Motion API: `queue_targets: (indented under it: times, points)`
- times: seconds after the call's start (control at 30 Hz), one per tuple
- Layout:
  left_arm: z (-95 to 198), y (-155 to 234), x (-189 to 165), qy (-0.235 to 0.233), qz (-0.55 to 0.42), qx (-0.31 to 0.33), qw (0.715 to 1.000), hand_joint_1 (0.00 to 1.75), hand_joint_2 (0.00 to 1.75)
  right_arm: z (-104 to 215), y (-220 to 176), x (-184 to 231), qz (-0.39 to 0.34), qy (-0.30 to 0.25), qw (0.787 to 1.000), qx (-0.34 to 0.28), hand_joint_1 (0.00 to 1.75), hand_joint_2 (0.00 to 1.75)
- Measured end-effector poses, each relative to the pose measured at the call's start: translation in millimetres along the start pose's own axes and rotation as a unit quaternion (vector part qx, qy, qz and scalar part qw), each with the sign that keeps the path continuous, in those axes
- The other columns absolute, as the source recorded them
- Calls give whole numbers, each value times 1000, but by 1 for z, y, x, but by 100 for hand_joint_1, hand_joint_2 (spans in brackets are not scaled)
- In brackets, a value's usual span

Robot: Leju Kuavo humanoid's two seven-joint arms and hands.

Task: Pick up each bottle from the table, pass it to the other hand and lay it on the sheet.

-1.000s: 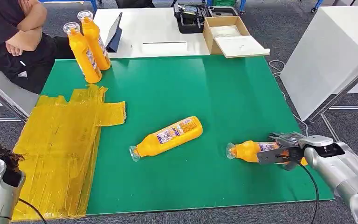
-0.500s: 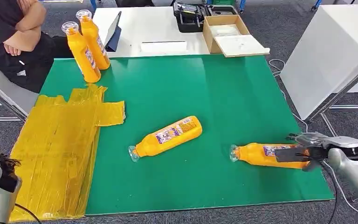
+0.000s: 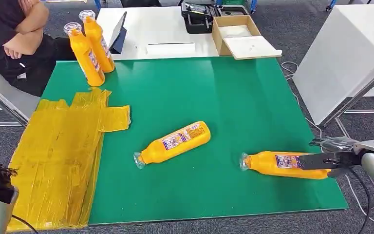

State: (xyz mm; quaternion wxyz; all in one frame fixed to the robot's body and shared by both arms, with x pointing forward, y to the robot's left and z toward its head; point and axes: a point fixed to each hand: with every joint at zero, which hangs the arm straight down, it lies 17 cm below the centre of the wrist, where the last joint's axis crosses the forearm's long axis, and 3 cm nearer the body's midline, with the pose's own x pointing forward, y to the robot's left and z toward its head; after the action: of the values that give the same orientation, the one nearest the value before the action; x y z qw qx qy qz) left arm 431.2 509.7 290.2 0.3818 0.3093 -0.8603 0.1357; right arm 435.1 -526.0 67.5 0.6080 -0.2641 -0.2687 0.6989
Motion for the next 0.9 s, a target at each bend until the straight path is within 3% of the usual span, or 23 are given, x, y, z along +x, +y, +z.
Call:
queue_targets:
  times: [0.27, 0.3, 0.33, 0.9]
  points:
    - [1, 1, 0, 2, 2, 1, 1000, 0, 0, 7, 1, -4, 6, -2, 1000, 16, 171, 175]
    - [0, 1, 0, 2, 2, 1, 1000, 0, 0, 7, 0, -3, 7, -3, 1000, 18, 73, 175]
    - [0, 2, 1, 2, 3, 1, 1000, 0, 0, 7, -1, -2, 9, -5, 1000, 19, 0, 175]
    - [7, 25, 1, 4, -5, 20, 1000, 0, 0, 1, -26, 25, 34, -38, 998, 47, 0, 175]
